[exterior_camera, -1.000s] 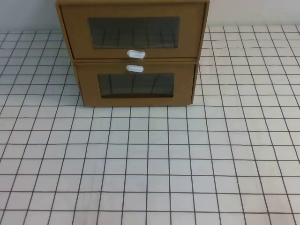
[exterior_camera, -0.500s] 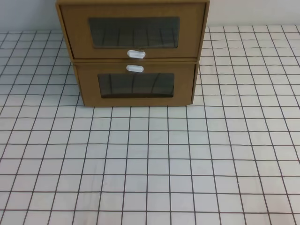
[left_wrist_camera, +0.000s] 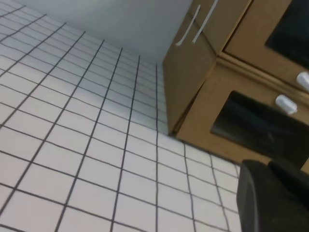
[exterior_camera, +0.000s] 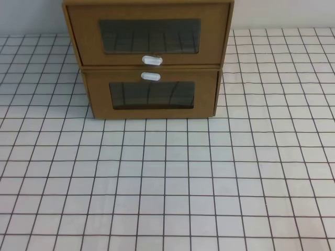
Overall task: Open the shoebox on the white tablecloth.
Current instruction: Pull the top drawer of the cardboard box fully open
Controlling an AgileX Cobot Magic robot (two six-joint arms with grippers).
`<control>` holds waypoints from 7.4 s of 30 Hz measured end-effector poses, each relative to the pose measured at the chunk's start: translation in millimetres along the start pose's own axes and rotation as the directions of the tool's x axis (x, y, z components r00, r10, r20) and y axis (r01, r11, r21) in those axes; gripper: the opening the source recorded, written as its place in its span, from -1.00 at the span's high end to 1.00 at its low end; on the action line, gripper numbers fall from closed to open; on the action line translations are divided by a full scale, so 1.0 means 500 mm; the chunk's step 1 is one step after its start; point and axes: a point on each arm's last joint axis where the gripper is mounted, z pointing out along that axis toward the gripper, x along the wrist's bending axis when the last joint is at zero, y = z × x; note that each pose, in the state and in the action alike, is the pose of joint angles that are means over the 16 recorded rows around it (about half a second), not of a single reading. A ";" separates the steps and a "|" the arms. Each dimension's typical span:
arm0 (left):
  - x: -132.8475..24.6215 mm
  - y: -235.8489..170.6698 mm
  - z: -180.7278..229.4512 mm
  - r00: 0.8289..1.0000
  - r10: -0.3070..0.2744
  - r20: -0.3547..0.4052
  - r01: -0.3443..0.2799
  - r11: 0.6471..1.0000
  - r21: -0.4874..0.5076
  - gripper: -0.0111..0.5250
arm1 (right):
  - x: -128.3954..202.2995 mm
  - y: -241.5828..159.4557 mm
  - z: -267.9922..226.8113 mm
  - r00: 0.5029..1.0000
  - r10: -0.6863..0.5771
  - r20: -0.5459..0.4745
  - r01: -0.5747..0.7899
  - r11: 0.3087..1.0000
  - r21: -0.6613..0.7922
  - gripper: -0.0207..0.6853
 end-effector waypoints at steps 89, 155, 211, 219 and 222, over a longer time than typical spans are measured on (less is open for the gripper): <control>-0.387 0.419 0.727 0.729 0.317 0.607 -0.538 0.814 0.221 0.97 | 0.017 0.066 -0.015 0.756 0.611 -0.235 -0.647 0.752 -0.127 0.98; -0.357 0.412 0.733 0.718 0.327 0.614 -0.599 0.741 0.304 0.97 | 0.567 0.361 0.358 0.429 -0.891 -0.150 0.873 0.452 -0.187 0.41; -0.358 0.412 0.732 0.717 0.324 0.617 -0.597 0.742 0.305 0.97 | 0.595 0.354 0.569 0.440 -0.894 -0.083 0.876 0.447 -0.182 0.18; -0.358 0.412 0.732 0.717 0.324 0.617 -0.597 0.742 0.305 0.97 | 0.596 0.350 0.579 0.439 -0.895 -0.085 0.876 0.447 -0.180 0.20; -0.358 0.412 0.732 0.717 0.324 0.617 -0.597 0.742 0.305 0.97 | 0.597 0.348 0.581 0.437 -0.895 -0.088 0.876 0.446 -0.182 0.20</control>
